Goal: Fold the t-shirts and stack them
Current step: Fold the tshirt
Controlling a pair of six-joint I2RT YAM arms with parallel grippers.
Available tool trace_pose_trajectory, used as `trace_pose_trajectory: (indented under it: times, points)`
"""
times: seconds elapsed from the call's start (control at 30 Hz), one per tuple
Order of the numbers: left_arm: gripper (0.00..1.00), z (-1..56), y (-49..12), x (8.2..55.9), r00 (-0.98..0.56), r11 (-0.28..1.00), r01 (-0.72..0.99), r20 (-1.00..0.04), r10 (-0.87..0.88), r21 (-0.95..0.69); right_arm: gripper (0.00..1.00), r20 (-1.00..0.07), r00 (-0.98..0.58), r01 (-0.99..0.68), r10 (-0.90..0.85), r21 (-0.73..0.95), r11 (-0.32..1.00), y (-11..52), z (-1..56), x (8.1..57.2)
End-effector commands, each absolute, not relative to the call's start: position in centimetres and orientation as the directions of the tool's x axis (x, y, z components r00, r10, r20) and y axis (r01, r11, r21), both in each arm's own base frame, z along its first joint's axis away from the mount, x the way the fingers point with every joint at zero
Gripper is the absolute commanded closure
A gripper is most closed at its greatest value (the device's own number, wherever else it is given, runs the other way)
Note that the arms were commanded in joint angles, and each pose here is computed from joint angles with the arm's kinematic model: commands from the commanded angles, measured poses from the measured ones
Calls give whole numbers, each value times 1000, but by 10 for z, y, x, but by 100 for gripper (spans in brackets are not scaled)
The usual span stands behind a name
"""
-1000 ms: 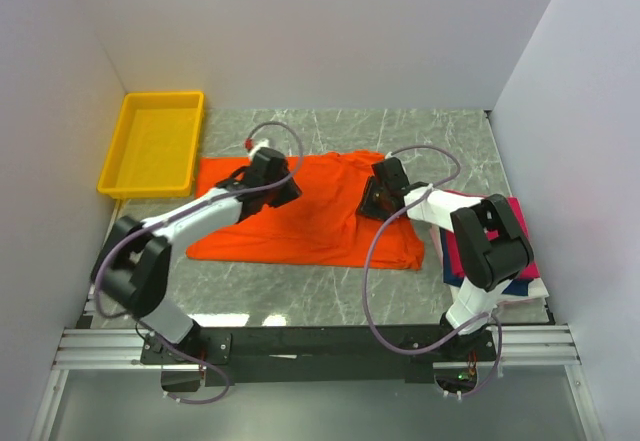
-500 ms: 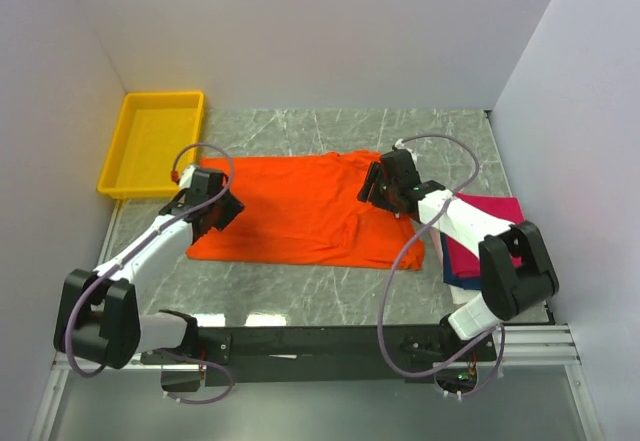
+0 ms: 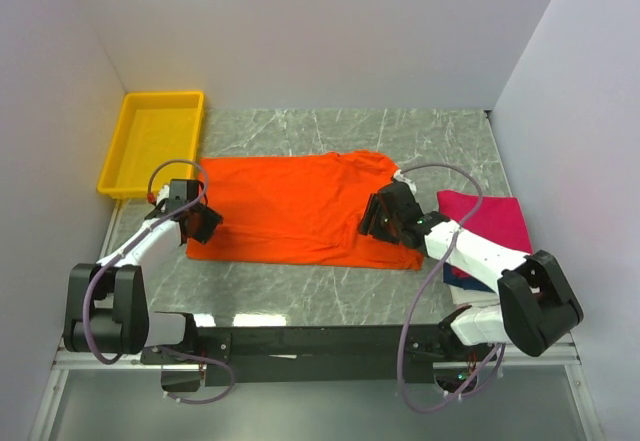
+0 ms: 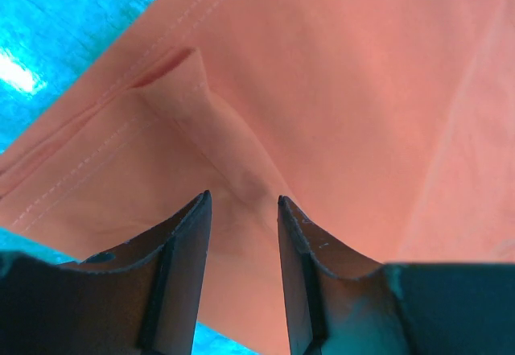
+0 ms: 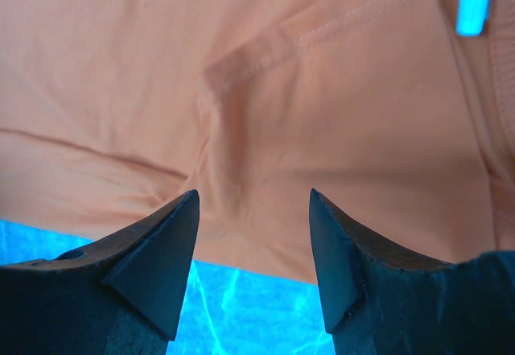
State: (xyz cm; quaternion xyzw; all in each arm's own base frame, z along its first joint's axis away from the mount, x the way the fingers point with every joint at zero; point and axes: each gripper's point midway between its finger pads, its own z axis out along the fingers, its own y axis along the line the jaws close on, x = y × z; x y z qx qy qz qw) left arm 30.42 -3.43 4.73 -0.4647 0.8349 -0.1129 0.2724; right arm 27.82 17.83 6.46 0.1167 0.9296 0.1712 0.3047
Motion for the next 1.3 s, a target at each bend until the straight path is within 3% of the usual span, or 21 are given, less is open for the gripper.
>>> trace_pose_trajectory:
  times: [0.0,0.33,0.9,1.27]
  points:
    - [56,49,-30,313,-392,528,-709,-360,-846,-468,36,-567,-747,111,347,407,906,180,79,281]
    - [57,46,-4,311,-282,449,-800,-411,-867,-398,36,-641,-711,109,290,307,946,180,103,318]
    - [58,46,11,322,-220,387,-850,-424,-878,-359,36,-620,-758,56,203,248,967,208,81,332]
    - [59,41,12,323,-241,391,-862,-417,-876,-323,39,-614,-770,108,174,142,984,207,59,343]
